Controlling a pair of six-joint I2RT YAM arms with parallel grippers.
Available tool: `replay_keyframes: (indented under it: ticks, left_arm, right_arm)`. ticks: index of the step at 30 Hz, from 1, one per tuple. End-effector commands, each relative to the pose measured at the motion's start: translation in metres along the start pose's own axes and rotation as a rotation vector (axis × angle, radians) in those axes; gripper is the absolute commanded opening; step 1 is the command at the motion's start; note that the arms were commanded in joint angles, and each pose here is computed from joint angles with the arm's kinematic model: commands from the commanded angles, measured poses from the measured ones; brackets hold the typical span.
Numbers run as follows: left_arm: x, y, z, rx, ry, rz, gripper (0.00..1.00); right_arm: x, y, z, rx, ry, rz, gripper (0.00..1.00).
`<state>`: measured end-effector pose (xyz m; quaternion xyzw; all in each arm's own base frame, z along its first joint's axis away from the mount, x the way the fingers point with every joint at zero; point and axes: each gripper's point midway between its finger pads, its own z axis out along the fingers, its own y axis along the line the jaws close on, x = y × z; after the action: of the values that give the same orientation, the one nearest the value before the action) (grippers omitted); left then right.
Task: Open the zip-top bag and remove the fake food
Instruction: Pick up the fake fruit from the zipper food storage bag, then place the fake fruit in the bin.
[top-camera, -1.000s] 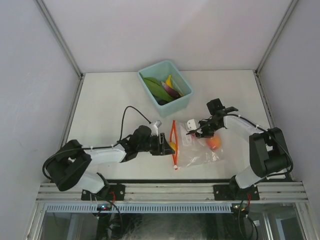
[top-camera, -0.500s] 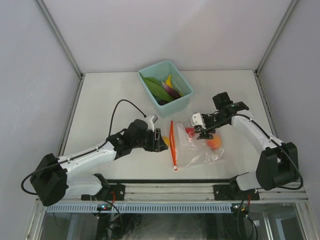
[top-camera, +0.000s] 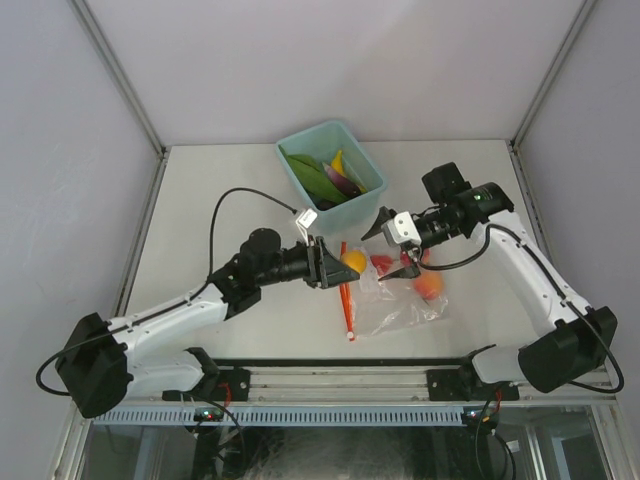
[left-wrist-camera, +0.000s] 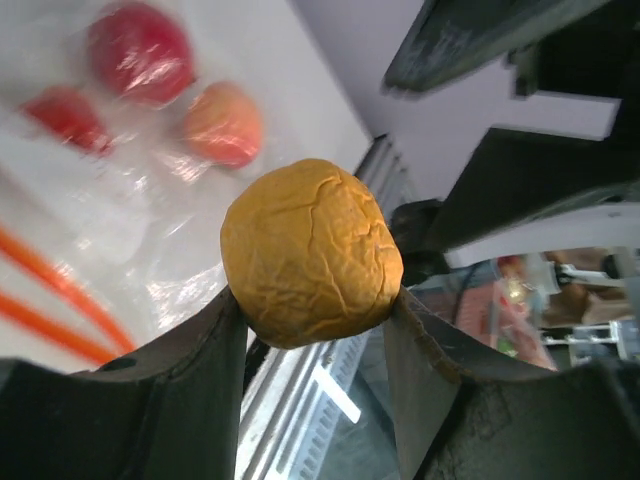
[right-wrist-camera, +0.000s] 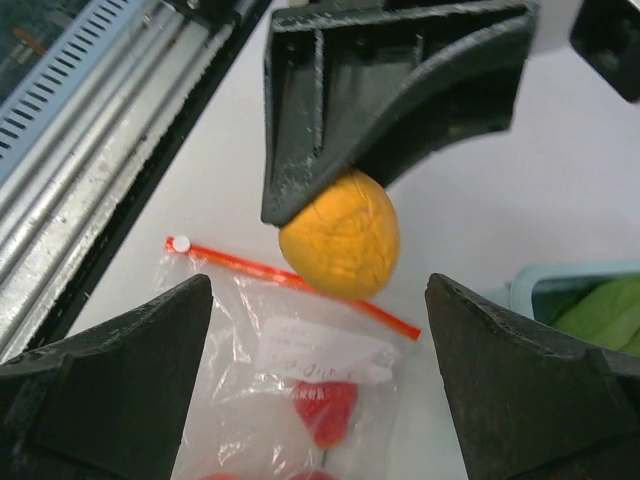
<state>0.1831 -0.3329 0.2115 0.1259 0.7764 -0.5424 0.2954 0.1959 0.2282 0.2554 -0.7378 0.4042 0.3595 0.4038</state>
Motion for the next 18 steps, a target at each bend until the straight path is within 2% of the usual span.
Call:
replay_keyframes:
  ticks: [1,8,10,14,18]
  left_arm:
    - [-0.026,-0.059,-0.007,0.274,-0.078,-0.006,0.21]
    - [-0.027,-0.078,-0.007,0.380,-0.065,-0.027,0.20]
    - [-0.026,-0.080,-0.006,0.397,-0.058,-0.032,0.20]
    - [-0.026,-0.084,-0.004,0.416,-0.051,-0.041,0.21]
    - [-0.028,-0.084,-0.002,0.420,-0.054,-0.043,0.23]
  right_arm:
    - [-0.044,0.010,0.001,-0.029,-0.101,-0.038,0.87]
    - [-0.046,0.012,0.007,-0.051,-0.086,-0.060,0.86]
    - [-0.048,0.012,0.009,-0.056,-0.086,-0.061,0.82]
    - [-0.049,0.010,0.011,-0.055,-0.081,-0.054,0.70]
    - [-0.050,0.010,0.011,-0.051,-0.078,-0.047,0.52]
